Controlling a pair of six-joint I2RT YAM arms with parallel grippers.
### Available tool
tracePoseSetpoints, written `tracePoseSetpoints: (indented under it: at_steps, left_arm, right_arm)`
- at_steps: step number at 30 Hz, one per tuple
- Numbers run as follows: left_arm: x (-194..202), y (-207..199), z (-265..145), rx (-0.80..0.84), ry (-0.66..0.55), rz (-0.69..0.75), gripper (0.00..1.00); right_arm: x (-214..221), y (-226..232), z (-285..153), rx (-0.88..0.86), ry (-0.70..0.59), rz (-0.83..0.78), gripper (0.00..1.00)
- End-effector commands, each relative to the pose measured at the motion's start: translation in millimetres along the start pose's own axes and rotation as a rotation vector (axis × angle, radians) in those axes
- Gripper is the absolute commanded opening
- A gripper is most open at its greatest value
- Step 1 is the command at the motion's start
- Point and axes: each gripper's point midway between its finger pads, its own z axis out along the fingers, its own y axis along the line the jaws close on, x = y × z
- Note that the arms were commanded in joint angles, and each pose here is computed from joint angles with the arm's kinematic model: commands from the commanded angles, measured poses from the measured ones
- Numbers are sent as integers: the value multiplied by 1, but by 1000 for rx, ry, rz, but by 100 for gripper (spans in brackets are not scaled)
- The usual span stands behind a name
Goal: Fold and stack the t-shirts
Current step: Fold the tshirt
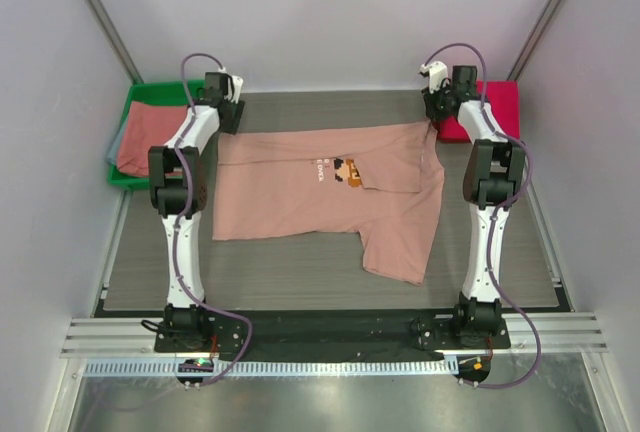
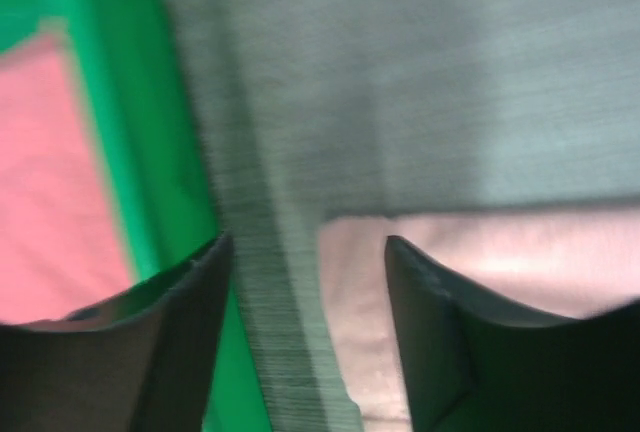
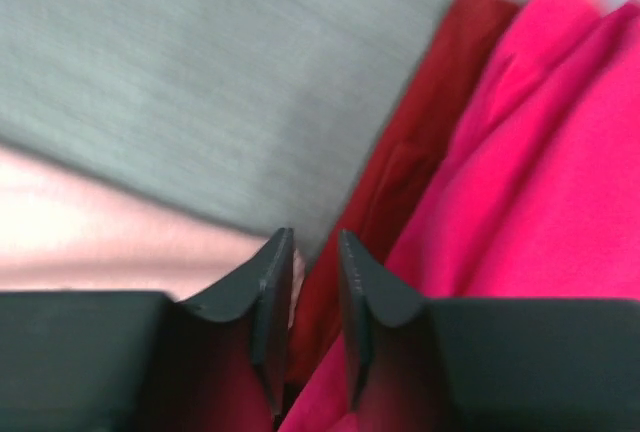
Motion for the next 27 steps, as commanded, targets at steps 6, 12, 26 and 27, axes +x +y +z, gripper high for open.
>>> tracePoseSetpoints:
  at_steps: [6, 12, 26, 27]
  left_arm:
    - [-105, 70, -132, -277, -316, -163, 73]
    - [-49, 37, -181, -105, -221, 11, 72]
    - [75, -32, -187, 142, 11, 103, 64]
    - [77, -31, -186, 136, 22, 110, 64]
  right_arm:
    - [-139, -18, -121, 136, -303, 32, 35]
    - [-71, 93, -173, -179, -183, -128, 38]
    - [184, 277, -297, -658, -10, -888, 37]
    - [186, 281, -302, -684, -33, -945, 37]
